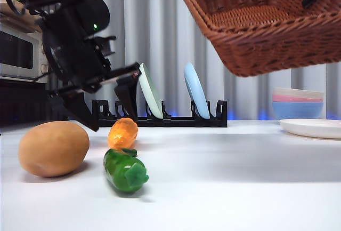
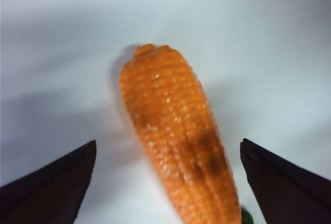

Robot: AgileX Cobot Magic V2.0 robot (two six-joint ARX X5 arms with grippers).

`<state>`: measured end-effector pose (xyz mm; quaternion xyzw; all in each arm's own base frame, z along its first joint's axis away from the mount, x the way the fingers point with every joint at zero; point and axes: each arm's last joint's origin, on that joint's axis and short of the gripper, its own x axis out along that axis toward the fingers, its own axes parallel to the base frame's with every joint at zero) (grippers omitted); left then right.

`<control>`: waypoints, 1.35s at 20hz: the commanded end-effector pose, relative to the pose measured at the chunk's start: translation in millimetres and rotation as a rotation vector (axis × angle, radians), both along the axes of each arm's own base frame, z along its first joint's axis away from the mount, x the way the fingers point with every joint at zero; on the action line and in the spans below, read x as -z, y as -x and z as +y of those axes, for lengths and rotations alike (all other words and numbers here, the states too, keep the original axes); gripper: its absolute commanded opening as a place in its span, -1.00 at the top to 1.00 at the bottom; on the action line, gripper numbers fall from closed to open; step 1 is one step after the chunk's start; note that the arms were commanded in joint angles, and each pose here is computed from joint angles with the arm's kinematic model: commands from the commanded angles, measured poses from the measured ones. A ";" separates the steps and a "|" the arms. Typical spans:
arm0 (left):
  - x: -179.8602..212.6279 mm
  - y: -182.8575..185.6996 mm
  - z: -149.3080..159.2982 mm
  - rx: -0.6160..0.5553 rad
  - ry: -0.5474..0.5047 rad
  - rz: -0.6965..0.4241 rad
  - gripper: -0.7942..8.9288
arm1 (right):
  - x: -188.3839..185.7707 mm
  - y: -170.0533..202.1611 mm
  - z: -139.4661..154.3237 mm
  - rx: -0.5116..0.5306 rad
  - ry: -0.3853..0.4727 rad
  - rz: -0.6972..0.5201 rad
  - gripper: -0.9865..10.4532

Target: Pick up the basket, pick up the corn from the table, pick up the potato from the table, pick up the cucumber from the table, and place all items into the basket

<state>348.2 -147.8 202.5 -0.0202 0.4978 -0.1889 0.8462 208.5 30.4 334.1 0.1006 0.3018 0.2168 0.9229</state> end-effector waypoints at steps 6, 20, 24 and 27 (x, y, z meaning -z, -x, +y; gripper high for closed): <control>11.5 -6.7 -10.7 0.046 0.011 -0.034 0.55 | -2.1 0.6 0.2 0.005 -0.024 -0.007 0.84; -119.8 50.3 9.8 0.103 0.141 -0.275 0.85 | 15.9 -25.3 7.4 -0.002 -0.037 0.064 0.84; -184.0 107.5 10.1 0.138 0.288 -0.470 0.85 | 40.1 -52.2 30.1 -0.043 -0.073 0.148 0.84; -185.7 124.8 -12.5 0.207 0.322 -0.450 0.85 | 52.7 -64.8 57.2 -0.087 -0.120 0.173 0.84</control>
